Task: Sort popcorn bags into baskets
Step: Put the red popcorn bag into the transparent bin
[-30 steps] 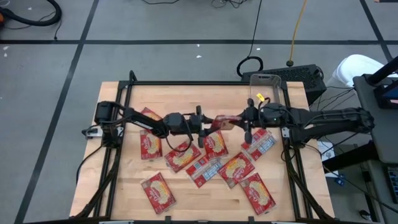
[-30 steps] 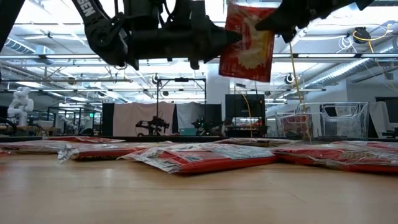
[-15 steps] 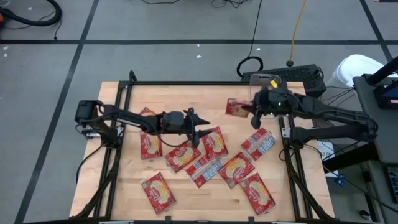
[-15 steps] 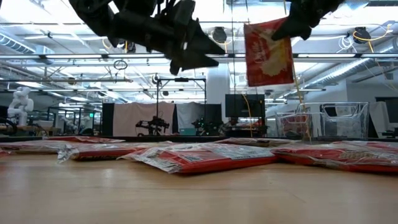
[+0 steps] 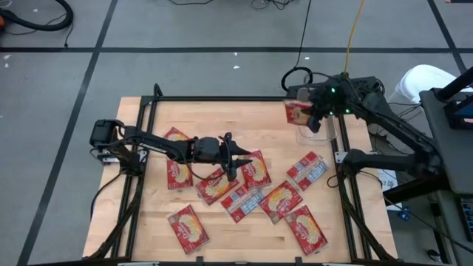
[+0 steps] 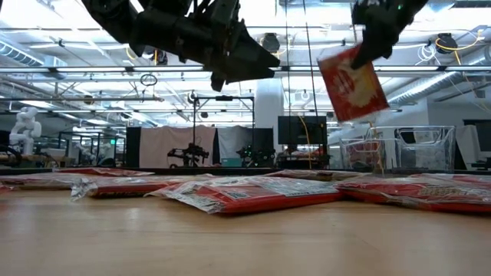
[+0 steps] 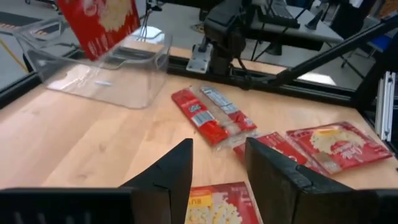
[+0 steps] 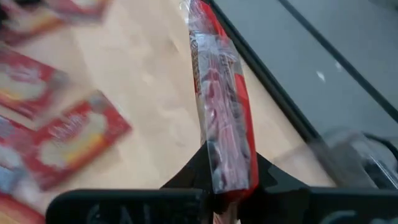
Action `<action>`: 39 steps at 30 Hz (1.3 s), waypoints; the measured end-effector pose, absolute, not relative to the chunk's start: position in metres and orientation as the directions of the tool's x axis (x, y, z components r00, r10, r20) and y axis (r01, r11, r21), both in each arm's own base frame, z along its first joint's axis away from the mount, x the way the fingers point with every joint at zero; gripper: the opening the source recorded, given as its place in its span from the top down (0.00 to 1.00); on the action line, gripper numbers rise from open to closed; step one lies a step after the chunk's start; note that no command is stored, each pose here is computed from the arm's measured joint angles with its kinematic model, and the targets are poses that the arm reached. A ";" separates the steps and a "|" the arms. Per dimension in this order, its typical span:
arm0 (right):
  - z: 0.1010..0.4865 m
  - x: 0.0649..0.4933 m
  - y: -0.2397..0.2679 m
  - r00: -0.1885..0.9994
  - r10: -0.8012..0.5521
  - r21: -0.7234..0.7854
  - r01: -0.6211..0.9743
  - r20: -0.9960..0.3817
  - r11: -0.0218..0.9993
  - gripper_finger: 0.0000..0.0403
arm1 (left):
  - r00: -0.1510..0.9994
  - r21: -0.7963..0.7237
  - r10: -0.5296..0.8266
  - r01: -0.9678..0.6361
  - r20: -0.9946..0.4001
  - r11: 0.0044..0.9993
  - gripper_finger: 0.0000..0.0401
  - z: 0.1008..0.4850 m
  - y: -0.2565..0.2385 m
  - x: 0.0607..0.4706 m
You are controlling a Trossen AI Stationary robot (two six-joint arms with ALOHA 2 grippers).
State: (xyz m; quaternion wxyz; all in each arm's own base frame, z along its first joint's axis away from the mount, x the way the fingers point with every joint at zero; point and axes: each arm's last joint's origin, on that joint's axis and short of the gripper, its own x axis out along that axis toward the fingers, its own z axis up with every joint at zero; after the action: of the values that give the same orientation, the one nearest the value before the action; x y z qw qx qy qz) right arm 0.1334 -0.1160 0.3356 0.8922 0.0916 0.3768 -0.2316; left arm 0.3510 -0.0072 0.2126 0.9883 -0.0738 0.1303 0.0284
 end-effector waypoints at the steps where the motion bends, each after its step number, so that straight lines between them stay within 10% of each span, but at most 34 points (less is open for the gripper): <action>1: 0.334 0.131 -0.121 0.591 -0.355 -0.018 0.498 -0.725 0.867 0.95 | 0.964 -0.138 0.035 -0.074 -0.264 0.988 0.63 0.212 -0.008 0.351; 39: 0.248 0.098 -0.156 0.417 -0.253 0.114 0.679 -0.873 0.725 0.94 | 0.961 -0.113 0.032 -0.066 -0.274 0.991 0.63 0.211 -0.009 0.351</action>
State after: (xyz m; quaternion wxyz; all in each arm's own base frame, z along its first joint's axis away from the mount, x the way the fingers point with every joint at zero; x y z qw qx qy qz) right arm 0.0984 -0.1564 0.2480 0.8089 0.2330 0.4565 -0.2882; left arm 0.3506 -0.0091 0.2114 0.9884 -0.0607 0.1370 0.0248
